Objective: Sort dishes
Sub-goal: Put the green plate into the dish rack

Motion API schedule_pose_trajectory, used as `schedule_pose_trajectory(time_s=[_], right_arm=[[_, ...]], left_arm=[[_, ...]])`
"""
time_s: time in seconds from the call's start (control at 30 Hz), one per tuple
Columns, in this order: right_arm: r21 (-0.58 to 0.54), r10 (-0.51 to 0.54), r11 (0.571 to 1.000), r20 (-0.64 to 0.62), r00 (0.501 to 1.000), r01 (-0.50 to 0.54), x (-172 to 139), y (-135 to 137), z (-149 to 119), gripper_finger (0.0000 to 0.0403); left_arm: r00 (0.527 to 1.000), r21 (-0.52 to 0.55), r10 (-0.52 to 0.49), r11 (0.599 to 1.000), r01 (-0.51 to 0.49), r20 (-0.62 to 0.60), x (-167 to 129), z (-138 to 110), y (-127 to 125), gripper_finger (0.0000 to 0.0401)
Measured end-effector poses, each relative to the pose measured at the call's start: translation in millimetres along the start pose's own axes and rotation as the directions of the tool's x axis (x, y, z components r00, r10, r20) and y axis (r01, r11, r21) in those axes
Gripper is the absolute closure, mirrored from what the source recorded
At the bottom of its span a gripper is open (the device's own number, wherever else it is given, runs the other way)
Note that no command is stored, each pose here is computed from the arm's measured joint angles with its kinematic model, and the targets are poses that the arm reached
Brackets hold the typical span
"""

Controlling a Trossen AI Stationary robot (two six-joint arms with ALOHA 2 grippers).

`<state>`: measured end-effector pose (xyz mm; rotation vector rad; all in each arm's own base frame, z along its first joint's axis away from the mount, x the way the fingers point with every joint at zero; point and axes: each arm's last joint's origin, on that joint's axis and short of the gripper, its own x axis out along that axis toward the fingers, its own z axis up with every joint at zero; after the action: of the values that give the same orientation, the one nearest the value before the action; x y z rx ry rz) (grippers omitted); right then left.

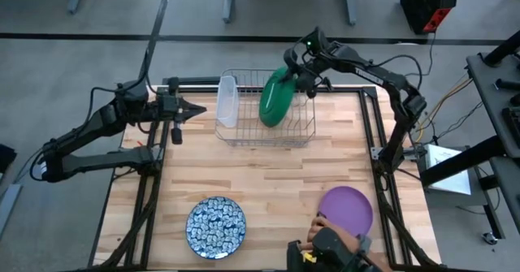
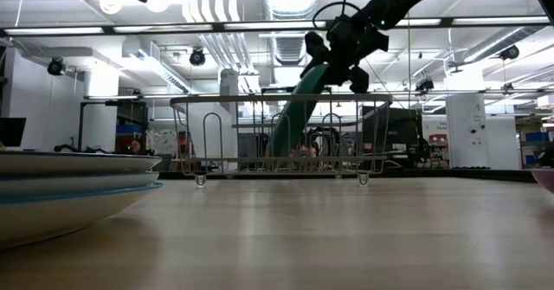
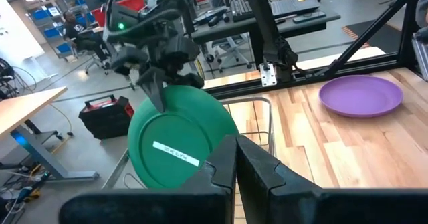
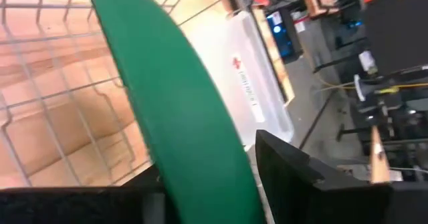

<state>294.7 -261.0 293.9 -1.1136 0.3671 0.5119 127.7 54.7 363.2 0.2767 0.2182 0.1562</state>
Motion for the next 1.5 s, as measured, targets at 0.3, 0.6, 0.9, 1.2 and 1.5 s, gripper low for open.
schedule_pose_trajectory(time_s=[0.3,0.6,0.9,1.2,1.5], right_arm=[[-0.03,0.003,1.0,-0.023,1.0,-0.004,3,-3,6,0.029],[0.014,0.068,0.998,-0.14,0.988,-0.067,2,2,4,0.0275],[0.021,0.041,0.999,-0.165,0.985,-0.038,3,-2,4,0.0295],[-0.11,-0.057,0.993,-0.175,0.983,0.038,-8,-16,13,0.0374],[-0.229,-0.22,0.958,-0.187,0.957,0.175,-22,-35,22,0.0373]], left_arm=[[1.0,-0.02,-0.01,1.0,0.009,-0.026,8,-3,1,0.0401],[0.998,-0.037,-0.022,0.999,0.02,-0.06,16,-6,2,0.0401],[0.996,-0.046,-0.034,0.998,0.03,-0.088,25,-10,4,0.0401],[0.993,-0.054,-0.042,0.998,0.036,-0.11,31,-12,5,0.0401],[0.993,-0.053,-0.041,0.998,0.036,-0.109,32,-12,5,0.0401]])
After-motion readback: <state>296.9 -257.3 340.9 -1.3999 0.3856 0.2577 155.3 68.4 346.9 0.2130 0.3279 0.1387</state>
